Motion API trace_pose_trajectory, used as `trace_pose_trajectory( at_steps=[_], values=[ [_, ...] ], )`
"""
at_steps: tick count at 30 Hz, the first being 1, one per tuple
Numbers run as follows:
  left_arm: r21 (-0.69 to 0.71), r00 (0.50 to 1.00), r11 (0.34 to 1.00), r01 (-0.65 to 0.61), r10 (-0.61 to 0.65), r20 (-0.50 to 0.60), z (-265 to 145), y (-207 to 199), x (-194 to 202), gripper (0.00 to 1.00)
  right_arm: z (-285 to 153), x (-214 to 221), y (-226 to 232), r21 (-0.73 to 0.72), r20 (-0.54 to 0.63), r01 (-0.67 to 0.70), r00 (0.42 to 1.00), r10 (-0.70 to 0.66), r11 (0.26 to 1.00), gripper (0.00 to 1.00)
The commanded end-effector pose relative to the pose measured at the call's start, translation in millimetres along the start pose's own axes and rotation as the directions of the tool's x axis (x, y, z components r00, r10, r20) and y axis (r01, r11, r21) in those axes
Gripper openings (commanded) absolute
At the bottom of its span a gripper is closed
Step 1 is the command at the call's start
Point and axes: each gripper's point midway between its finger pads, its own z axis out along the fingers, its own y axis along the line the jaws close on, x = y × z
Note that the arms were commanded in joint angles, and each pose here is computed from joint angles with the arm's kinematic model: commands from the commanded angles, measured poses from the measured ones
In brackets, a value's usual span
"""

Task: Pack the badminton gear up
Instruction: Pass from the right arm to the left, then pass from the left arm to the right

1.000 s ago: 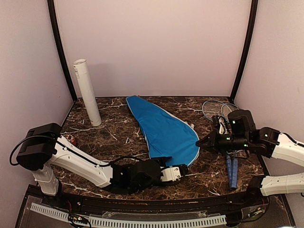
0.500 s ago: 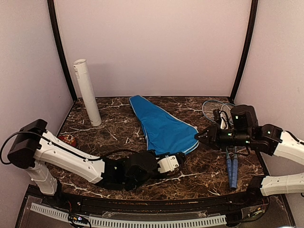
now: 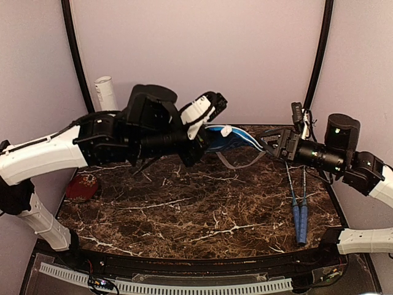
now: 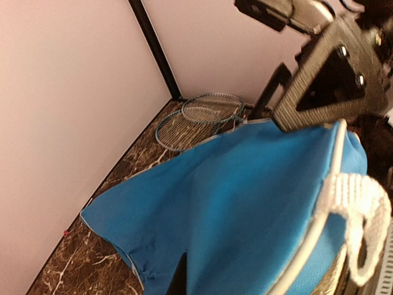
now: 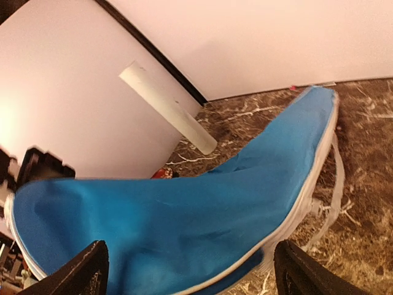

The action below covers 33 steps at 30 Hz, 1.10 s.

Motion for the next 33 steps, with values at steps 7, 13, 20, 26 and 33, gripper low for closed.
trace_pose_trajectory(
  at_steps=[7,13,20,26,33],
  values=[
    [0.289,0.939,0.896,0.338,-0.339,-0.047,-55,15,-64,0.00,-50,-17,46,-0.282,0.253,0.216,0.956,-0.145,0.935,0.98],
    [0.353,0.906,0.840,0.413,-0.420,-0.061,-67,29,-72,0.00,-70,-24,48,-0.266,0.325,0.279,0.927,-0.187,0.923,1.00],
    [0.434,0.913,0.815,0.384,-0.406,-0.045,-81,25,-87,0.00,-48,-17,46,-0.230,0.280,0.377,0.909,-0.310,0.897,1.00],
    [0.456,0.914,0.806,0.378,-0.404,-0.043,-86,24,-89,0.00,-22,-22,54,-0.206,0.216,0.481,0.872,-0.439,0.852,0.99],
    [0.489,0.907,0.788,0.374,-0.420,-0.016,-96,27,-100,0.00,-5,-33,53,-0.136,0.209,0.578,0.810,-0.547,0.804,0.99]
  ],
)
